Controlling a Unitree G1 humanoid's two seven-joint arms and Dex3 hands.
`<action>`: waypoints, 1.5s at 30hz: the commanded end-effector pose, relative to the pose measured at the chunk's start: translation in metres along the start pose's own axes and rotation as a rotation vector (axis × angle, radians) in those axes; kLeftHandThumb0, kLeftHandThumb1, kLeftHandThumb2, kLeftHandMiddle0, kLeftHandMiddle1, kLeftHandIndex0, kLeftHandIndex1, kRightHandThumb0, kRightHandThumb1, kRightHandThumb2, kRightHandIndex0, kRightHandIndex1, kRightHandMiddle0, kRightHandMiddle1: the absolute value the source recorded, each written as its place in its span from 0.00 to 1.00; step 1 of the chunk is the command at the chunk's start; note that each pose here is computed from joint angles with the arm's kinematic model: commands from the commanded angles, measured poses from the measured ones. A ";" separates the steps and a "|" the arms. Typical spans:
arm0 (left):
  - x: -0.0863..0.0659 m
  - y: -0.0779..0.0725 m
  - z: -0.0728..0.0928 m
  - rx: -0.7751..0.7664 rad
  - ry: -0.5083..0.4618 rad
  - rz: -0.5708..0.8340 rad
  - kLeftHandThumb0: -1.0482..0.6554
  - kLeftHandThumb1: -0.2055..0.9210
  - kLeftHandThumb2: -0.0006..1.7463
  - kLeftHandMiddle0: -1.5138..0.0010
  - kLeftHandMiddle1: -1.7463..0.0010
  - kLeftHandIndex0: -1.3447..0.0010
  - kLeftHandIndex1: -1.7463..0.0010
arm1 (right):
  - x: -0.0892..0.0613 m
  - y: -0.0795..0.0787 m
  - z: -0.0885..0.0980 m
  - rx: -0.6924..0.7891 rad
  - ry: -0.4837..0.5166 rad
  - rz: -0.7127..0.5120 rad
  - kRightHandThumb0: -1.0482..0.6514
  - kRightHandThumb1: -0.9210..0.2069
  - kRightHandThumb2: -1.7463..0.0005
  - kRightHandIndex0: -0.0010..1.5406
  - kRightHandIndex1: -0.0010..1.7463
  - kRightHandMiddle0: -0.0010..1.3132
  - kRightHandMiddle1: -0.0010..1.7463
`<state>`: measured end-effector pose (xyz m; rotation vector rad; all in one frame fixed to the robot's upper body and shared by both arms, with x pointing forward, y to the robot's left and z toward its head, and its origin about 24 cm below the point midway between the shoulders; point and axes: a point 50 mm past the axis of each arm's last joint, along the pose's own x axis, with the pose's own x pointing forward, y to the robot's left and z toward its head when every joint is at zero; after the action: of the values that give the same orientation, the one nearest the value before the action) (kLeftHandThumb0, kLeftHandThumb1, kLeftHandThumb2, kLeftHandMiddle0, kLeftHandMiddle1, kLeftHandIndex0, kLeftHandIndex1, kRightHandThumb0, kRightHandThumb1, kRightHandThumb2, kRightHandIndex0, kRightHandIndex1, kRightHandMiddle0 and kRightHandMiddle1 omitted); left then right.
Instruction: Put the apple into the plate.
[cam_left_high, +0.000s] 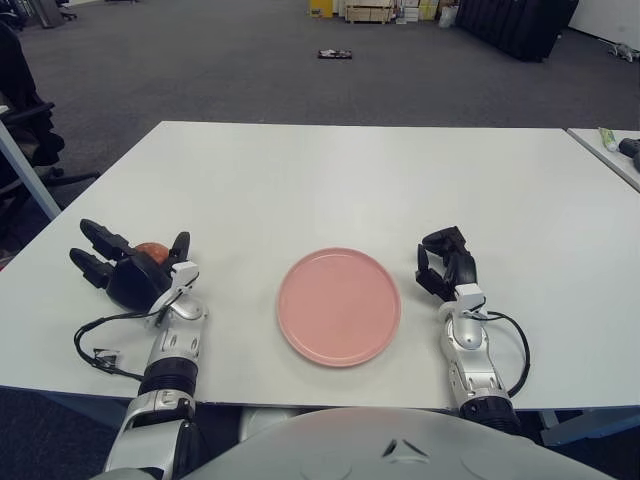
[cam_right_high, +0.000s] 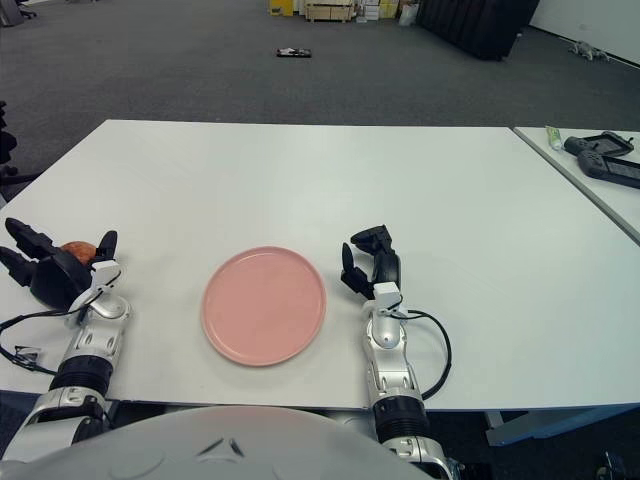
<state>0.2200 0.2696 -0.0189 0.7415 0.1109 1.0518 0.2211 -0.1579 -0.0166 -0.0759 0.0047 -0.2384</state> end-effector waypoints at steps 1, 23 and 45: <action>-0.012 0.000 -0.021 0.081 0.034 -0.062 0.04 0.84 0.29 1.00 1.00 1.00 0.73 | -0.010 -0.009 -0.016 -0.036 0.084 -0.010 0.39 0.21 0.51 0.39 0.75 0.25 1.00; -0.010 0.001 -0.022 0.111 -0.032 -0.226 0.10 0.77 0.40 1.00 0.65 1.00 0.36 | -0.011 -0.013 -0.014 -0.046 0.096 -0.028 0.39 0.21 0.51 0.41 0.75 0.26 1.00; -0.011 0.006 -0.018 0.135 0.003 -0.418 0.32 0.45 0.75 0.49 0.01 0.55 0.00 | -0.009 -0.014 -0.012 -0.032 0.106 -0.038 0.39 0.23 0.49 0.40 0.76 0.27 1.00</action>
<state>0.2132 0.2743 -0.0167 0.7866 0.2217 0.7050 0.2161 -0.1664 -0.0162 -0.0958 0.0377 -0.2702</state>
